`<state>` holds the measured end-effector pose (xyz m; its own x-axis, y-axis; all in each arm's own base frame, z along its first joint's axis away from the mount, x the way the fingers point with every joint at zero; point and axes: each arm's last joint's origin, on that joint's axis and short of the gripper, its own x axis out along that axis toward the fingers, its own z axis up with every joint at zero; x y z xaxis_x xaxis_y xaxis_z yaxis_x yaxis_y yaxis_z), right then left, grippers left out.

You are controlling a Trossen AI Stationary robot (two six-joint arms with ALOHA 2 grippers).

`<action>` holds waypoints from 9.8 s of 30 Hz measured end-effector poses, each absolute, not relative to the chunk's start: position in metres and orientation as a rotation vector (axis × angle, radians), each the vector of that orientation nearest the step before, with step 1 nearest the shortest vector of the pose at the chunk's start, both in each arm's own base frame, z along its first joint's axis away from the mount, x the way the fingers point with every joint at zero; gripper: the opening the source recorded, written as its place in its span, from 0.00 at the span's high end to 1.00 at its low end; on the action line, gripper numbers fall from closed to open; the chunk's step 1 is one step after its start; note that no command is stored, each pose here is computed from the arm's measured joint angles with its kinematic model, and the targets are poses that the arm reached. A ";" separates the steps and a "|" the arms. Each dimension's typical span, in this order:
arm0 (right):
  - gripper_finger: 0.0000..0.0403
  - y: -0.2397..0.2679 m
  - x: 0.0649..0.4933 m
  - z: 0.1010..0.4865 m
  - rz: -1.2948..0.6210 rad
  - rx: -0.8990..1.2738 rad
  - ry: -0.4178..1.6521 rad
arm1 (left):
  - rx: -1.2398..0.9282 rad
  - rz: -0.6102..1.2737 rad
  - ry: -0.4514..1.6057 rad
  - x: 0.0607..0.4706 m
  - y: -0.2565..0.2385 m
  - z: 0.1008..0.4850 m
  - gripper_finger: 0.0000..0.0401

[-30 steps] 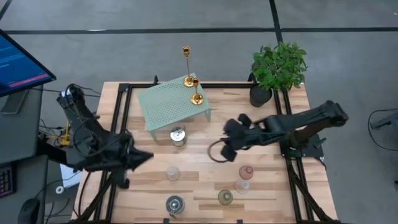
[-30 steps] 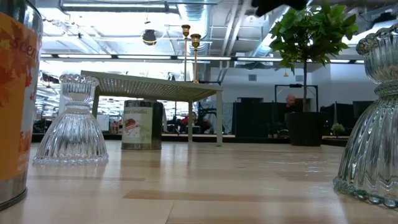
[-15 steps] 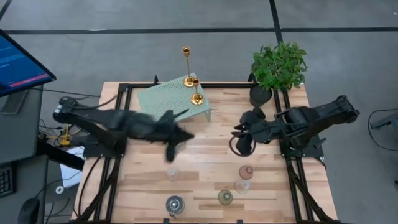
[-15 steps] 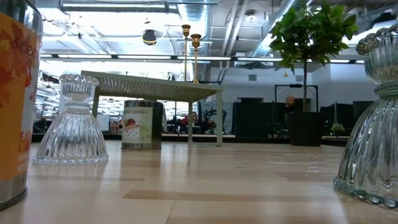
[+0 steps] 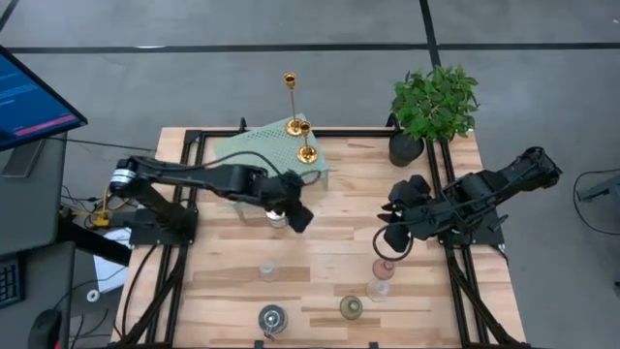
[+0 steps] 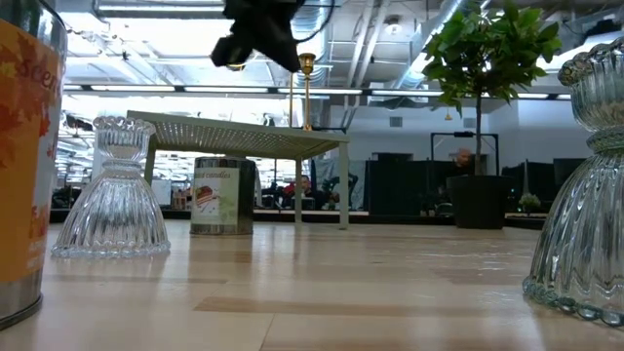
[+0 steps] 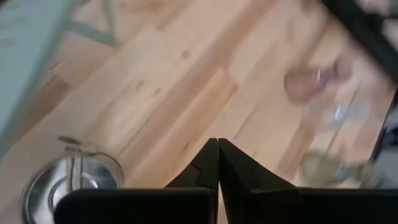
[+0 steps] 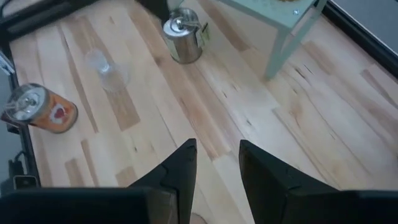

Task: Pick & Place candle stick holders
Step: Put the green scented candle on the shelf

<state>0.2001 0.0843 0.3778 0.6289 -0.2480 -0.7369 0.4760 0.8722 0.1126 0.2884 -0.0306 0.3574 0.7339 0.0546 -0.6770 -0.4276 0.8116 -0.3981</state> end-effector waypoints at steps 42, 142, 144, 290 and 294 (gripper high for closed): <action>0.72 0.078 0.211 0.379 -0.271 0.535 0.880 | -0.104 0.239 1.242 0.328 -0.067 0.318 0.67; 0.72 0.052 0.229 0.386 -0.153 0.553 0.823 | -0.134 0.048 1.355 0.311 -0.064 0.375 1.00; 0.72 0.052 0.229 0.386 -0.153 0.551 0.823 | -0.152 0.036 1.340 0.310 -0.064 0.382 1.00; 0.72 0.062 0.227 0.387 -0.086 0.492 0.824 | -0.088 0.660 1.273 0.212 0.132 0.416 0.92; 0.72 0.062 0.227 0.387 -0.086 0.492 0.824 | -0.086 0.663 1.274 0.211 0.132 0.416 0.90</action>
